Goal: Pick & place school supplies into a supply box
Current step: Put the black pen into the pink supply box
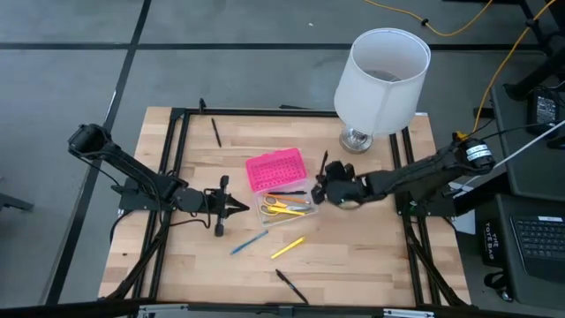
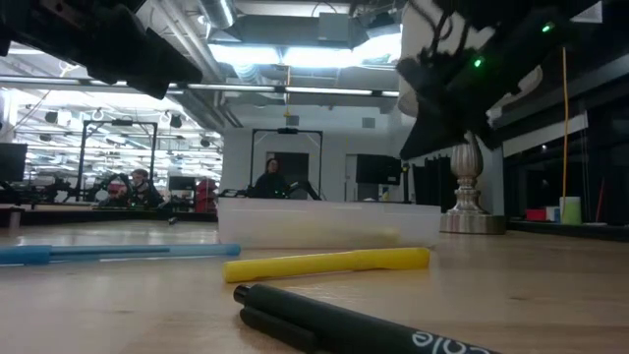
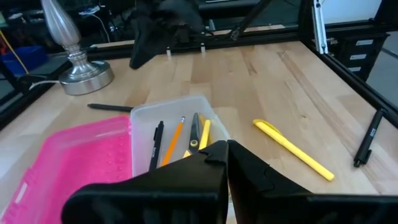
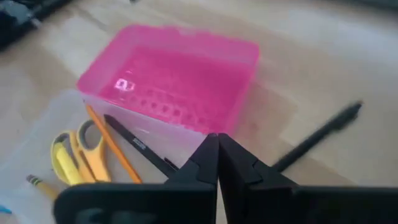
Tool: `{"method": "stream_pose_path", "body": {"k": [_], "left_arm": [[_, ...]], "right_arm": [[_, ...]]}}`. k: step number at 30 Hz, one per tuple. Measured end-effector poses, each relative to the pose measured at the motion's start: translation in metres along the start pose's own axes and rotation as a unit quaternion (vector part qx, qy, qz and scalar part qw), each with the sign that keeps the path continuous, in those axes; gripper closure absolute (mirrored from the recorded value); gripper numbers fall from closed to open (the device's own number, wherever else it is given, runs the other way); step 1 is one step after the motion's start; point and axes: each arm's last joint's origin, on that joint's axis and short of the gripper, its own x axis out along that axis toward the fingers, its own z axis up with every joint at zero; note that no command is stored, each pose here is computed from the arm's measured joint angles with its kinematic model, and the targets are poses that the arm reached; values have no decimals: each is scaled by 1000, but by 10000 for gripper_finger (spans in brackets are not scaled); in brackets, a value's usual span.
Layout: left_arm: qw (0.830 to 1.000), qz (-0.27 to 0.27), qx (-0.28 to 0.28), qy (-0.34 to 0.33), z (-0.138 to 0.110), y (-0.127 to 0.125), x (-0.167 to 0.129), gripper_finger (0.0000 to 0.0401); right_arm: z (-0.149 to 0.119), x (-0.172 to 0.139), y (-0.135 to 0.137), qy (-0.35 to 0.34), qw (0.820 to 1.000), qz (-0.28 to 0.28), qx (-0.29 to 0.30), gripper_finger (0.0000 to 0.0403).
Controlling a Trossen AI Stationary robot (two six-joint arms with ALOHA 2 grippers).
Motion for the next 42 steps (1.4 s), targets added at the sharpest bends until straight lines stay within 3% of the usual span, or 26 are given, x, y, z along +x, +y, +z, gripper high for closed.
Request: {"method": "stream_pose_path", "body": {"k": [7, 15, 24, 28, 35, 42], "left_arm": [[1000, 0, 10, -1, 0, 0, 0, 397], [1000, 0, 26, -3, 1, 0, 0, 397], [999, 0, 52, -14, 3, 0, 0, 397], [998, 0, 67, -17, 4, 0, 0, 397], [998, 0, 67, -17, 4, 0, 0, 397], [998, 0, 67, -17, 4, 0, 0, 400]], "right_arm": [[15, 20, -28, 57, 991, -54, 109, 394], [23, 28, -37, 72, 983, -57, 159, 399], [22, 40, -47, 101, 976, -81, 176, 400], [34, 44, -45, 111, 973, -96, 178, 401], [64, 50, -32, 135, 972, -138, 132, 400], [64, 52, -32, 132, 969, -161, 135, 396]]}}
